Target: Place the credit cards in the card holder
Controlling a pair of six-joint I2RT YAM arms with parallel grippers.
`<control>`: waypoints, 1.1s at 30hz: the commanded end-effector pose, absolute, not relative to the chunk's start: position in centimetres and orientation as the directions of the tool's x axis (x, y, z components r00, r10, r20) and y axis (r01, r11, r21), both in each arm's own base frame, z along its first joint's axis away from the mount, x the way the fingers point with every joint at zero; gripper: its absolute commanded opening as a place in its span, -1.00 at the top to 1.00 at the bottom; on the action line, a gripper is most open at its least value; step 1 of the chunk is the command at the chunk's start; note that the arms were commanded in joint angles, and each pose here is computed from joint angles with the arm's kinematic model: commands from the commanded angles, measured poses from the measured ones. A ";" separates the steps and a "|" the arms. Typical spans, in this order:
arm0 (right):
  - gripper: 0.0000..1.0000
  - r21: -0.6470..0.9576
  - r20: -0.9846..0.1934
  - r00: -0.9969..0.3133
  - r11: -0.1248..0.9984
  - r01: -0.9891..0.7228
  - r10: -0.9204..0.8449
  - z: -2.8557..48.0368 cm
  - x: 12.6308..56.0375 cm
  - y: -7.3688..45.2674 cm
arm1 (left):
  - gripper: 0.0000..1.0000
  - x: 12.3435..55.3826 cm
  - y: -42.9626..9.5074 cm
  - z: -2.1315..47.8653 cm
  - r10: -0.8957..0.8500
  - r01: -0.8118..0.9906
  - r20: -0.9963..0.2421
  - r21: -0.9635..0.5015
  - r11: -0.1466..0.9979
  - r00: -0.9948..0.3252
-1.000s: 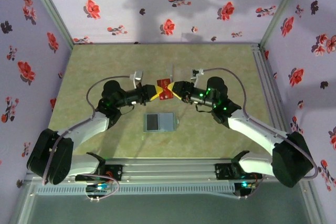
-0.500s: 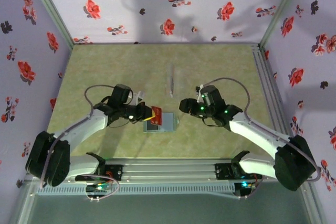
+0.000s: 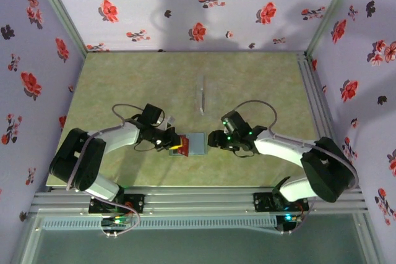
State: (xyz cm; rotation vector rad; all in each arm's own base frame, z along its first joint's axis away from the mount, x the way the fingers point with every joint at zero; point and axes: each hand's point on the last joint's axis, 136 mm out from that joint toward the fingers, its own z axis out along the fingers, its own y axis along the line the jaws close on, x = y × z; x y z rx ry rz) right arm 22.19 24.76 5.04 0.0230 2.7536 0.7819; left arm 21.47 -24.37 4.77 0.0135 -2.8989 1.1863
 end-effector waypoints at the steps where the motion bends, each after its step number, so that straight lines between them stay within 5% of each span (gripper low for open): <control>1: -0.10 0.494 -0.325 -0.943 0.864 -0.101 0.075 5.7 23.5 25.6 | 1.00 21.9 -24.0 4.6 0.032 0.041 -0.026 -0.664 0.747 -0.999; 7: 0.50 0.468 -0.331 -0.942 0.877 -0.104 0.065 5.1 24.2 25.9 | 1.00 21.9 -24.2 3.6 0.039 0.028 0.001 -0.665 0.746 -0.999; 15: 0.90 0.457 -0.330 -0.942 0.884 -0.099 0.065 4.5 24.1 25.5 | 1.00 22.4 -25.0 4.7 0.025 0.057 -0.055 -0.716 0.696 -0.998; 33: 1.00 0.474 -0.326 -0.943 0.874 -0.107 0.061 3.9 24.4 26.3 | 1.00 22.6 -25.7 5.0 0.037 0.093 -0.093 -0.742 0.663 -0.995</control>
